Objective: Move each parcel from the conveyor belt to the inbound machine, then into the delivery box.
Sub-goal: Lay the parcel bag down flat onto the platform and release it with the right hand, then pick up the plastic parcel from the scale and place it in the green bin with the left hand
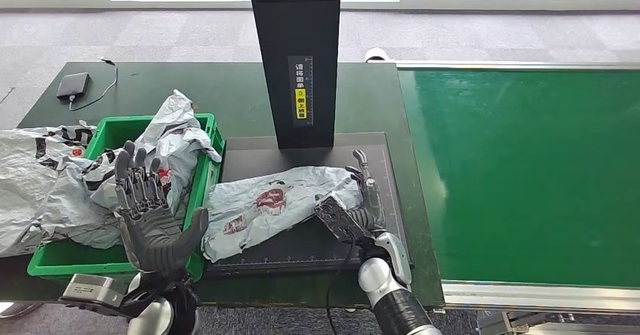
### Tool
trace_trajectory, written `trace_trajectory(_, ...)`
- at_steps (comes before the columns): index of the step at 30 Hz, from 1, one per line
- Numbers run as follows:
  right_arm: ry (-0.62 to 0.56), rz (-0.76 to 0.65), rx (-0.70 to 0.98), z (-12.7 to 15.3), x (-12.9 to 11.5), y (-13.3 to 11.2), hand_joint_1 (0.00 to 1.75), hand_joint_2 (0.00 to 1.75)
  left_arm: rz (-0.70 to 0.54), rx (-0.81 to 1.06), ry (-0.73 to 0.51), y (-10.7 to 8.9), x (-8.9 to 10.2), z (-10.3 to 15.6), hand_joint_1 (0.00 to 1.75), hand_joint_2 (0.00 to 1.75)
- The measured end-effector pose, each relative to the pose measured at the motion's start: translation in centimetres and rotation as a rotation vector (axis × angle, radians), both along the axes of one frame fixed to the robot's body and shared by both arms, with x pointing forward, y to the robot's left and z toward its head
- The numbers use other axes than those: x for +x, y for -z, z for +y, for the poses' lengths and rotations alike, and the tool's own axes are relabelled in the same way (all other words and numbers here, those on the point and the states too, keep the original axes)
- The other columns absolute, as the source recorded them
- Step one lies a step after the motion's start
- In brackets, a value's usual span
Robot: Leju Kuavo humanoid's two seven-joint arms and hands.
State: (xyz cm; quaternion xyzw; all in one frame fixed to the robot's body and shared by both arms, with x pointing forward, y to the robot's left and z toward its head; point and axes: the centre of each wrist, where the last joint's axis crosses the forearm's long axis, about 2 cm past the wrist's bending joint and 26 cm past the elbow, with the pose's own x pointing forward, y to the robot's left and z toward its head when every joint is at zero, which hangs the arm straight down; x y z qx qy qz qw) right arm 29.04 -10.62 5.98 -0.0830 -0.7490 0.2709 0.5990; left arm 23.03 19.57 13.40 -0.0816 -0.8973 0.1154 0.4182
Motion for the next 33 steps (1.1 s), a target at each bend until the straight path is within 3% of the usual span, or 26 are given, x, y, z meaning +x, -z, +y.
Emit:
trace_trajectory(7, 0.025, 0.022, 0.063, -0.4, -0.1, 0.5, 0.0, 0.0, 0.013, 0.004, 0.005, 0.3, 0.0, -0.1, 0.0, 1.75)
trace_trajectory(15, 0.138, -0.052, 0.346, -1.8, 0.4, -0.1, 0.0, 0.0, 0.03, 0.014, -0.007, 0.7, 0.1, -0.2, 0.0, 1.75)
trace_trajectory(22, 0.345, -0.302, 0.403, -3.3, 1.3, -2.9, 0.0, 0.0, 0.039, 0.026, -0.021, 0.8, 0.1, -0.3, 0.0, 1.75)
trace_trajectory(26, 0.42, -0.41, 0.385, -4.1, 1.5, -4.5, 0.0, 1.75, 0.049, 0.059, -0.019, 1.1, 0.2, -0.5, 0.0, 1.75)
trace_trajectory(33, 0.488, -0.609, 0.32, -5.3, 0.7, -7.4, 0.0, 1.75, 0.169, 0.491, -0.06, 3.9, 2.3, -3.0, 0.0, 1.75)
